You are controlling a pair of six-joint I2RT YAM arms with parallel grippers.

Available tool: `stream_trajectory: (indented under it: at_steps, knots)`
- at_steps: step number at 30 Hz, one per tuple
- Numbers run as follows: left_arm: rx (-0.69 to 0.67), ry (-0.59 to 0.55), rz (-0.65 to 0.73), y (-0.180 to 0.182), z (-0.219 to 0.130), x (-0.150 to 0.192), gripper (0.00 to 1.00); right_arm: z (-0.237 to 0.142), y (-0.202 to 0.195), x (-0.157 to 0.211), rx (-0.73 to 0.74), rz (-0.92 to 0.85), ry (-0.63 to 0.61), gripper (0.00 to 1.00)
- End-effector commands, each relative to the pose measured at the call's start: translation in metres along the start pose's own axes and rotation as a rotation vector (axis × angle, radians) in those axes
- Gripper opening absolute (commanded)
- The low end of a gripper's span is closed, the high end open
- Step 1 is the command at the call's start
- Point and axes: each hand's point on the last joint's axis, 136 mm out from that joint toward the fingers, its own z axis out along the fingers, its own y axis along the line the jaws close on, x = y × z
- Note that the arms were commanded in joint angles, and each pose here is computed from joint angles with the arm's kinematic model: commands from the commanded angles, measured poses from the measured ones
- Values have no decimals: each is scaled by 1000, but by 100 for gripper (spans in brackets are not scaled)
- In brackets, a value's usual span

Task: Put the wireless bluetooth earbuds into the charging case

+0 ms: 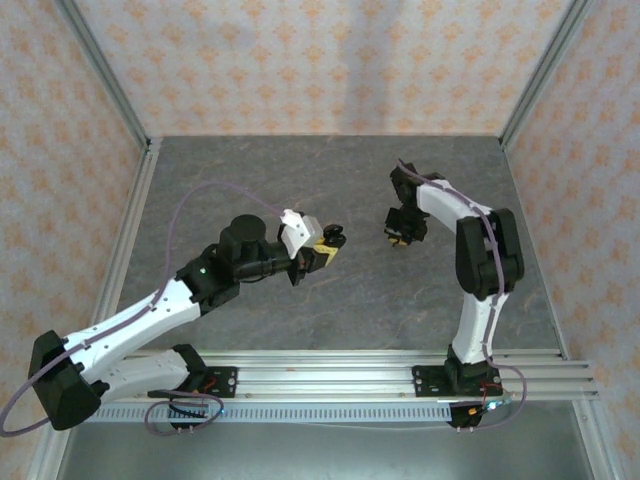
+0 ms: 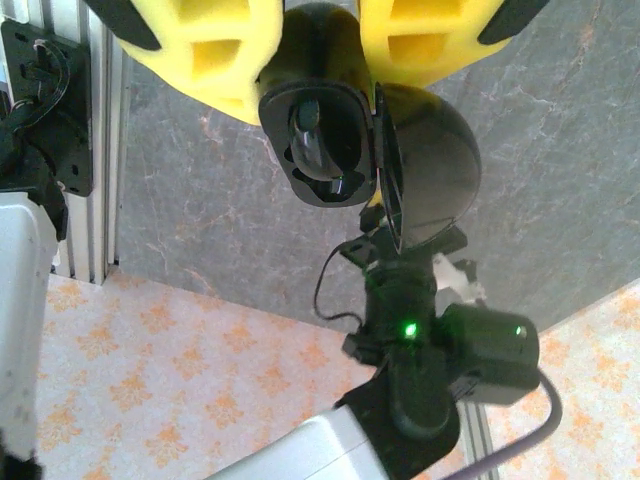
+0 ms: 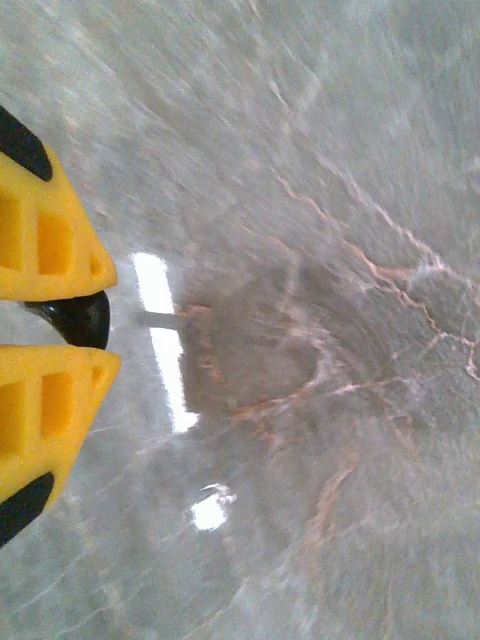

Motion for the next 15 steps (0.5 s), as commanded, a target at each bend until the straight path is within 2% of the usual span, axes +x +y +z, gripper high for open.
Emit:
stream_trajectory:
  at_steps: [1,8,11,15]
  knots:
    - [-33,-135,46,1,-11,-26,2,-55,2,-7,-35,-32,-166,10]
    - [-132,-214,98,11,-30,-40,0,-145,2,4,-41,-104,-434,5]
    - [-200,-225,126,19,-39,-48,0,-185,1,14,-75,-114,-542,3]
    - [-208,-224,161,20,-41,-55,0,-229,2,26,-161,-106,-649,2]
